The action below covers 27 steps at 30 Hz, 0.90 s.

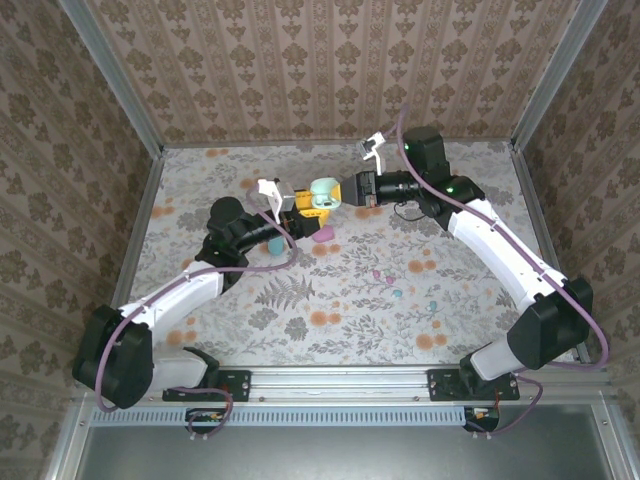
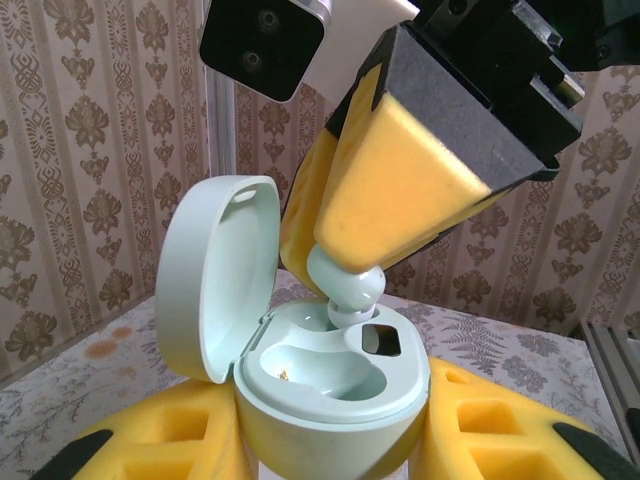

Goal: Insert the wireless bluetooth earbuds into the charging case

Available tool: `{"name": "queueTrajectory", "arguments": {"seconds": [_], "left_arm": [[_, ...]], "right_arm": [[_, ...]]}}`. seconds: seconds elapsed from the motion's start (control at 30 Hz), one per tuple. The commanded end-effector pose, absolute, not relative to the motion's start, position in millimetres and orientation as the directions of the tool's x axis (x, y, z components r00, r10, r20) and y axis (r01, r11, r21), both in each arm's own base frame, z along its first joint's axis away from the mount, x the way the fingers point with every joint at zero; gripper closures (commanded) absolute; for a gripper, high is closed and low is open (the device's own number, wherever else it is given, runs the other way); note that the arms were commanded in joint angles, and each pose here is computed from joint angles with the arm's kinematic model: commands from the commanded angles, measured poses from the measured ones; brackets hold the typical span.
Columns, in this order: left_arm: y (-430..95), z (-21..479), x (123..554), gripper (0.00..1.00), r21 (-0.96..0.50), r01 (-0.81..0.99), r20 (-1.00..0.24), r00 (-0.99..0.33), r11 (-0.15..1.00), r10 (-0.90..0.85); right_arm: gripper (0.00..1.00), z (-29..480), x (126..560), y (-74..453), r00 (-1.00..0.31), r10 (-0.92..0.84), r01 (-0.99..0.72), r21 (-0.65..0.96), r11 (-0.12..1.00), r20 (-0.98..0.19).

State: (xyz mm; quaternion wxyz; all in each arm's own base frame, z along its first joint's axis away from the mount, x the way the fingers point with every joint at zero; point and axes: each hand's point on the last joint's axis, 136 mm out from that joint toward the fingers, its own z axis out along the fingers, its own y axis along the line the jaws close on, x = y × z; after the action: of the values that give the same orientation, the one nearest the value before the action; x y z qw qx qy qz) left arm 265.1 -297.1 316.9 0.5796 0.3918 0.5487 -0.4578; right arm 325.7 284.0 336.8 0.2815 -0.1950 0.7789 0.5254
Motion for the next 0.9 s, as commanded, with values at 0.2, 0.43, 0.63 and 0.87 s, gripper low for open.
{"name": "queueTrajectory", "arguments": {"seconds": [0.2, 0.43, 0.63, 0.87], "left_arm": [[-295, 342, 265, 0.69, -0.006, 0.964, -0.989, 0.034, 0.267, -0.147], [-295, 342, 265, 0.69, -0.007, 0.963, -0.989, 0.034, 0.269, -0.147], [-295, 341, 265, 0.70, -0.008, 0.963, -0.989, 0.033, 0.271, -0.146], [-294, 341, 265, 0.69, -0.007, 0.962, -0.989, 0.034, 0.273, -0.143]], "right_arm": [[0.75, 332, 329, 281, -0.755, -0.033, -0.601, 0.671, 0.435, -0.655], [0.71, 336, 327, 279, -0.745, -0.035, -0.609, 0.659, 0.441, -0.666], [0.67, 340, 326, 277, -0.739, -0.027, -0.612, 0.654, 0.445, -0.673], [0.62, 345, 326, 275, -0.736, -0.012, -0.609, 0.655, 0.448, -0.676]]}}
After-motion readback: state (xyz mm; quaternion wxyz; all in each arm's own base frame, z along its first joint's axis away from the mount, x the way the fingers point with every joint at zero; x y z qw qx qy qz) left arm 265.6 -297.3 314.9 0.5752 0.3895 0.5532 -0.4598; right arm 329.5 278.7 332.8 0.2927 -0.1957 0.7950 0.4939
